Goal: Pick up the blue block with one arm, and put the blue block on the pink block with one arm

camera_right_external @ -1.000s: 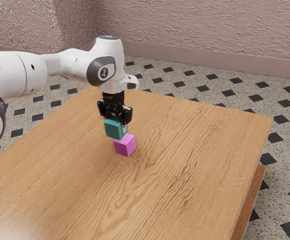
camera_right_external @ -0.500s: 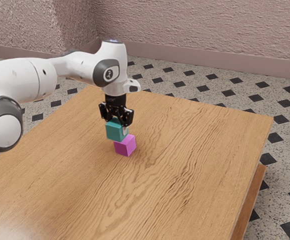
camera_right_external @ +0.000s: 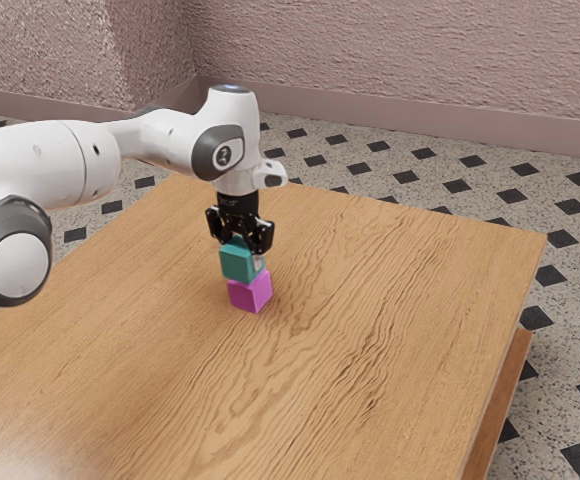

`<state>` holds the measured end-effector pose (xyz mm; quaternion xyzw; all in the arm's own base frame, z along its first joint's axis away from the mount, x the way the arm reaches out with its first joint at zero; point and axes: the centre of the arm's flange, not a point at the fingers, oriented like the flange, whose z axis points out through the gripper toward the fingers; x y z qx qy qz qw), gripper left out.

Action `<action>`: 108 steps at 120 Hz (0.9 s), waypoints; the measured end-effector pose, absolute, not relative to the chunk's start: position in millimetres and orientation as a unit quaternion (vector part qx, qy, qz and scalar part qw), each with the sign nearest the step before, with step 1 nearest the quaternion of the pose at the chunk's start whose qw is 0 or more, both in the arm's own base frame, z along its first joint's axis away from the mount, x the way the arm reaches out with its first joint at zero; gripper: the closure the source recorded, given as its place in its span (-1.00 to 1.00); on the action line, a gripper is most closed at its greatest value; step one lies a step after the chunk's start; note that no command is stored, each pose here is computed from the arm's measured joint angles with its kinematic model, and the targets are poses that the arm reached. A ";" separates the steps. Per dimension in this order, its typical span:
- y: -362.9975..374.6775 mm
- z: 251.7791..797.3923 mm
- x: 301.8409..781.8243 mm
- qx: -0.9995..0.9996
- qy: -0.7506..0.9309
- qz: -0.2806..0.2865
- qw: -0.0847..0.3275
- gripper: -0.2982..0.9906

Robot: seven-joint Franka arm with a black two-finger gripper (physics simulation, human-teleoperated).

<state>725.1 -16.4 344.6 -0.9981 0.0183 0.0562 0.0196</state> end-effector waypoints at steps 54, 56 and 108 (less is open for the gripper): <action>-11.7 325.8 729.3 -0.998 0.018 0.049 0.019 -0.06; -11.7 325.8 729.4 -0.998 0.018 0.048 0.019 -0.06; -20.8 376.8 726.0 -0.999 0.026 0.015 0.018 -0.41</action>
